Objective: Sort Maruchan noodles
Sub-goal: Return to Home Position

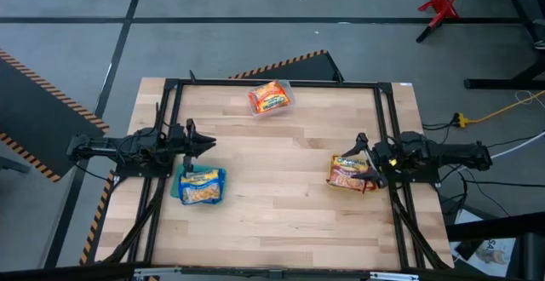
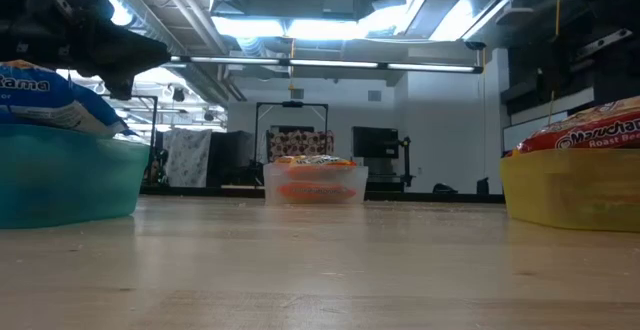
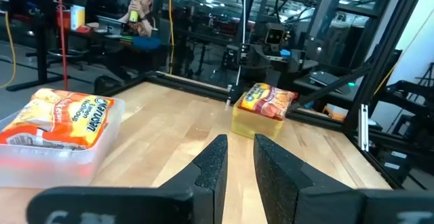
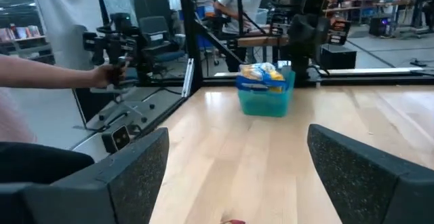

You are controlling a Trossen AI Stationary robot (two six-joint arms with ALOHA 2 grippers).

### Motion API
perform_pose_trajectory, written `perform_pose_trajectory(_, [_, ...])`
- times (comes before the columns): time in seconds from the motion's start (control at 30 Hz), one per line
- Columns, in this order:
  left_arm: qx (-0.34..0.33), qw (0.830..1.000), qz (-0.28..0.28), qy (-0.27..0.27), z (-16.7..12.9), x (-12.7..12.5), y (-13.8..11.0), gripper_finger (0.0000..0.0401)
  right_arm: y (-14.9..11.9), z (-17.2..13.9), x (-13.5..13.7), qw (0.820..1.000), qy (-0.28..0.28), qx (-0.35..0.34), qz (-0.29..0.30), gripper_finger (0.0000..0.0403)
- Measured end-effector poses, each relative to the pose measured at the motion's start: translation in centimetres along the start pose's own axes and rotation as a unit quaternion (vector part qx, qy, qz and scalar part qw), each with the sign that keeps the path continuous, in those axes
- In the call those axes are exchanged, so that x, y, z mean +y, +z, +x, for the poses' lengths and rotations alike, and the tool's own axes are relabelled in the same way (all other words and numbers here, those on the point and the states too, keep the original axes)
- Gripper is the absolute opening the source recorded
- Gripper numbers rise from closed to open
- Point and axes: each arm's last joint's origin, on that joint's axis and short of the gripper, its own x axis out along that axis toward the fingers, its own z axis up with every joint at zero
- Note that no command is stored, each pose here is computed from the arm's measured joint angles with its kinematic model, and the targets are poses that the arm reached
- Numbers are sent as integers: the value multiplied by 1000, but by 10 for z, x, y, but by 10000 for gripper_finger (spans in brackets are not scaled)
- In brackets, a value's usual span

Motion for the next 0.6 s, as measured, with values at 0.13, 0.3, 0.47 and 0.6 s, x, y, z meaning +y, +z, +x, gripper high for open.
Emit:
perform_pose_trajectory(0.13, [0,1000,0,0,0,0,0,66,1,-1,-4,999,-42,-6,4,340])
perform_pose_trajectory(0.3, [0,1000,0,0,0,0,0,66,4,-1,-7,993,-106,-33,34,340])
perform_pose_trajectory(0.47, [0,1000,0,0,0,0,0,66,5,-1,-7,993,-98,-41,60,340])
perform_pose_trajectory(0.6, [0,1000,0,0,0,0,0,66,2,-1,-9,988,-139,-28,64,340])
